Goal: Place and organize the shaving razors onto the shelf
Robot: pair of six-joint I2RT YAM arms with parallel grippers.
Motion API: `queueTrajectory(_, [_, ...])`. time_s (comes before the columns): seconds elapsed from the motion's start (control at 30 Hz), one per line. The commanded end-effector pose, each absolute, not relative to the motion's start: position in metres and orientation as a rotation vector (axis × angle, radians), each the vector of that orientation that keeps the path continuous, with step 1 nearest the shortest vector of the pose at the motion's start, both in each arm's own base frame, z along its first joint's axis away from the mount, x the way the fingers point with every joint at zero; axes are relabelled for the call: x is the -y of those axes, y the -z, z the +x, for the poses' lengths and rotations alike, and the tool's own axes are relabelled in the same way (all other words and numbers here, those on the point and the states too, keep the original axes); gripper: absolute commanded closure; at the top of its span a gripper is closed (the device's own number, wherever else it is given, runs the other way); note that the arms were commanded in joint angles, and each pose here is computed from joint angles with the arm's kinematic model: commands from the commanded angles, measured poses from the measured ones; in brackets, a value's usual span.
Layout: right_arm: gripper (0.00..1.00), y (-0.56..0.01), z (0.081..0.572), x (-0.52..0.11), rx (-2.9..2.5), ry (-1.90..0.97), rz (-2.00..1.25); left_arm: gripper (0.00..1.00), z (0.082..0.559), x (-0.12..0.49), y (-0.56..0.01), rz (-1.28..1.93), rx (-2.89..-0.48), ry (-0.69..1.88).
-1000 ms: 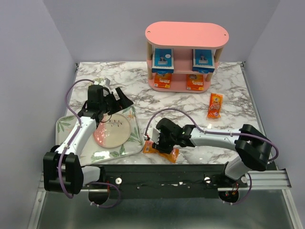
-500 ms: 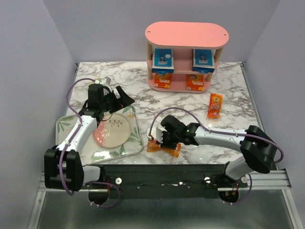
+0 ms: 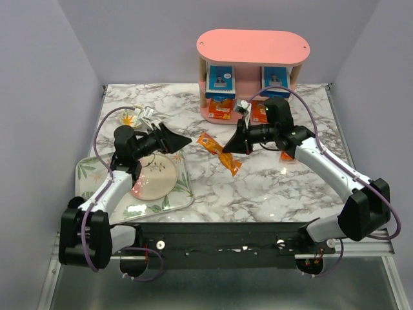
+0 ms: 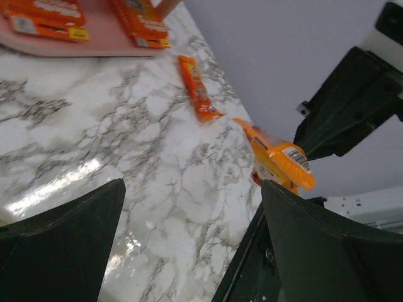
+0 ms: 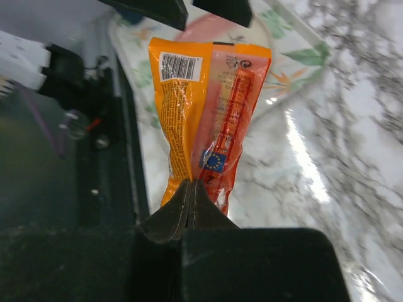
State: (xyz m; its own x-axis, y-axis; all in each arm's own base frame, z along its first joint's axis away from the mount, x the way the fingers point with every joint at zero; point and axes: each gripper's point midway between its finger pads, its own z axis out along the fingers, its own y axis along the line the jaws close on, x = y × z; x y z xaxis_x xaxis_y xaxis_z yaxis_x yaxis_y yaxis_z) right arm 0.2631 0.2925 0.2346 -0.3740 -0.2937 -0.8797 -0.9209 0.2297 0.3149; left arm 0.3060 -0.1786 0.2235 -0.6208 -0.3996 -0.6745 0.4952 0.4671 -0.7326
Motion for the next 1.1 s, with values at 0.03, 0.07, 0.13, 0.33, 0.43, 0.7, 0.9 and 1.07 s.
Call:
queueTrajectory(0.03, [0.97,-0.284,0.213,-0.3,-1.692,-1.721,-1.077,0.02,0.28,0.22,-0.279,0.406,-1.617,1.551])
queueTrajectory(0.07, [0.94,-0.289,0.209,-0.299,-1.723,-1.786,-1.047,0.02,0.279,0.225,-0.276,0.418,-1.625,1.569])
queueTrajectory(0.13, [0.94,-0.299,0.208,-0.297,-1.678,-1.83,-1.079,0.02,0.27,0.239,-0.278,0.479,-1.606,1.604])
queueTrajectory(0.33, [0.97,-0.313,0.221,-0.282,-1.66,-1.9,-1.077,0.03,0.249,0.26,-0.267,0.606,-1.606,1.662])
queueTrajectory(0.43, [0.96,-0.309,0.229,-0.277,-1.684,-1.894,-1.034,0.03,0.247,0.261,-0.267,0.609,-1.601,1.659])
queueTrajectory(0.7, [0.95,-0.281,0.223,-0.274,-1.804,-1.928,-0.925,0.02,0.263,0.267,-0.306,0.653,-1.497,1.618])
queueTrajectory(0.9, [0.94,-0.276,0.217,-0.271,-1.843,-1.954,-0.895,0.12,0.234,0.275,-0.321,1.026,-1.285,1.515])
queueTrajectory(1.07, [0.94,-0.274,0.215,-0.271,-1.857,-1.956,-0.89,0.29,0.217,0.279,-0.318,1.175,-1.201,1.503])
